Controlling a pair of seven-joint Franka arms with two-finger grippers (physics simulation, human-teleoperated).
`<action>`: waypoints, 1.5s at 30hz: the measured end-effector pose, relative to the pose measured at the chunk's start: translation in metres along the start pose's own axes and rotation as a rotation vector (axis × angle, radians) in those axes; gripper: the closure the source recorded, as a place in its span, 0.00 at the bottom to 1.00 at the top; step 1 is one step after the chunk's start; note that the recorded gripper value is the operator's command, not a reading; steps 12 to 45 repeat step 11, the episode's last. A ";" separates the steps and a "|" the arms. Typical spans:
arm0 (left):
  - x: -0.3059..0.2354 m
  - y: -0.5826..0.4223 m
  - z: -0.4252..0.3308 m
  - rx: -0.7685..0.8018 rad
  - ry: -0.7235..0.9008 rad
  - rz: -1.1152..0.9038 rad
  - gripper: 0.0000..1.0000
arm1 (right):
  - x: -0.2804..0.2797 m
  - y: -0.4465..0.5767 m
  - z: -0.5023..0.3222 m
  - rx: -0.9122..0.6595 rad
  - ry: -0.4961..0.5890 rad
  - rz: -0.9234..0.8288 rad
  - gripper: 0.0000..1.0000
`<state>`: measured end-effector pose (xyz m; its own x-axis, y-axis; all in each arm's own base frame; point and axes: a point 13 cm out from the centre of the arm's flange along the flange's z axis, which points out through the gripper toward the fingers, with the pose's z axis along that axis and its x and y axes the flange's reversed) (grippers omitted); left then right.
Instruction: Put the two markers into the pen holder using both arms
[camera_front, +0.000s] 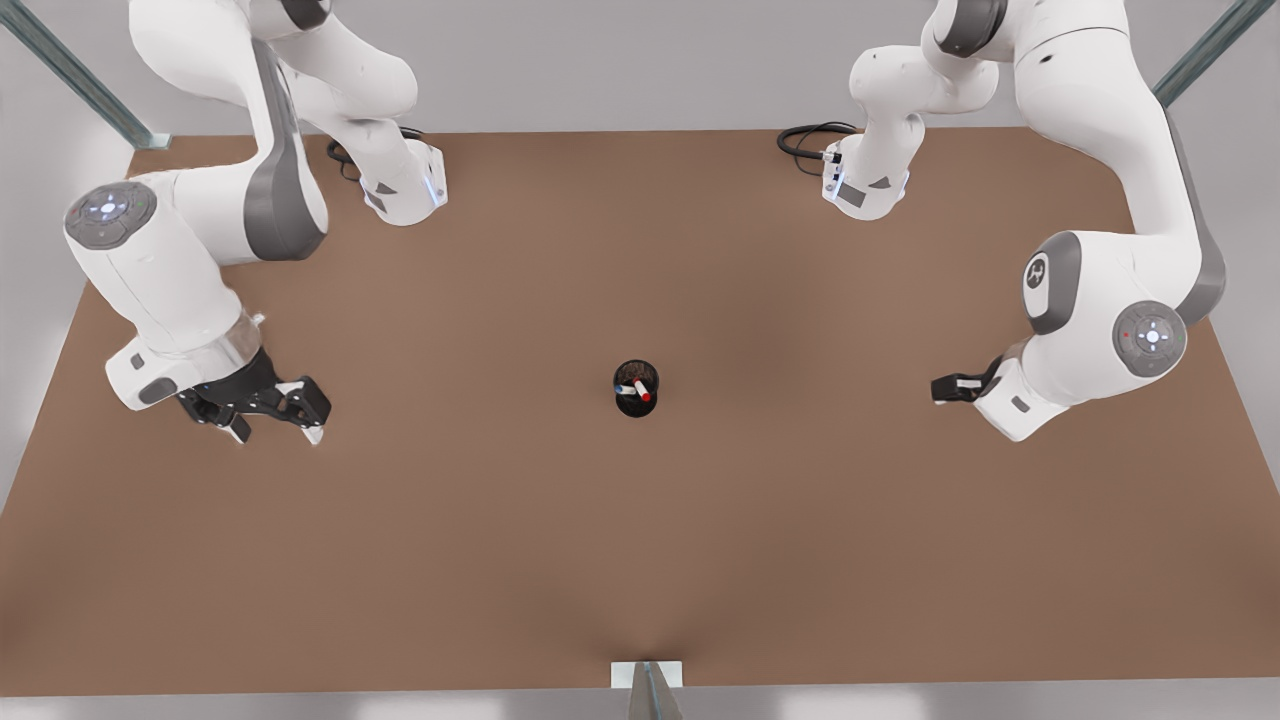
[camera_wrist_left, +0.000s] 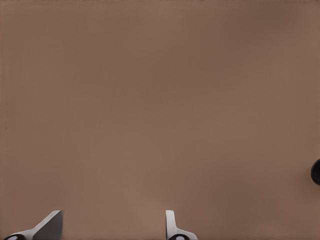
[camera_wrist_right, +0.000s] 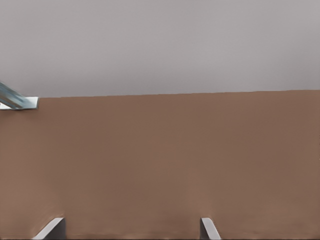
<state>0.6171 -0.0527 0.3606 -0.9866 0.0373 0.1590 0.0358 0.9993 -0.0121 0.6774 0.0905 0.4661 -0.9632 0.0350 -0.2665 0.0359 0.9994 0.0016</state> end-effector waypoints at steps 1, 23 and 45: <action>0.000 -0.002 0.000 0.000 -0.001 0.004 0.00 | 0.012 0.001 0.007 0.004 0.051 -0.001 0.00; -0.003 -0.009 0.000 0.001 -0.012 0.019 0.00 | 0.056 -0.021 0.019 0.033 0.255 0.028 0.00; -0.003 -0.009 0.000 0.001 -0.012 0.019 0.00 | 0.056 -0.021 0.019 0.033 0.255 0.028 0.00</action>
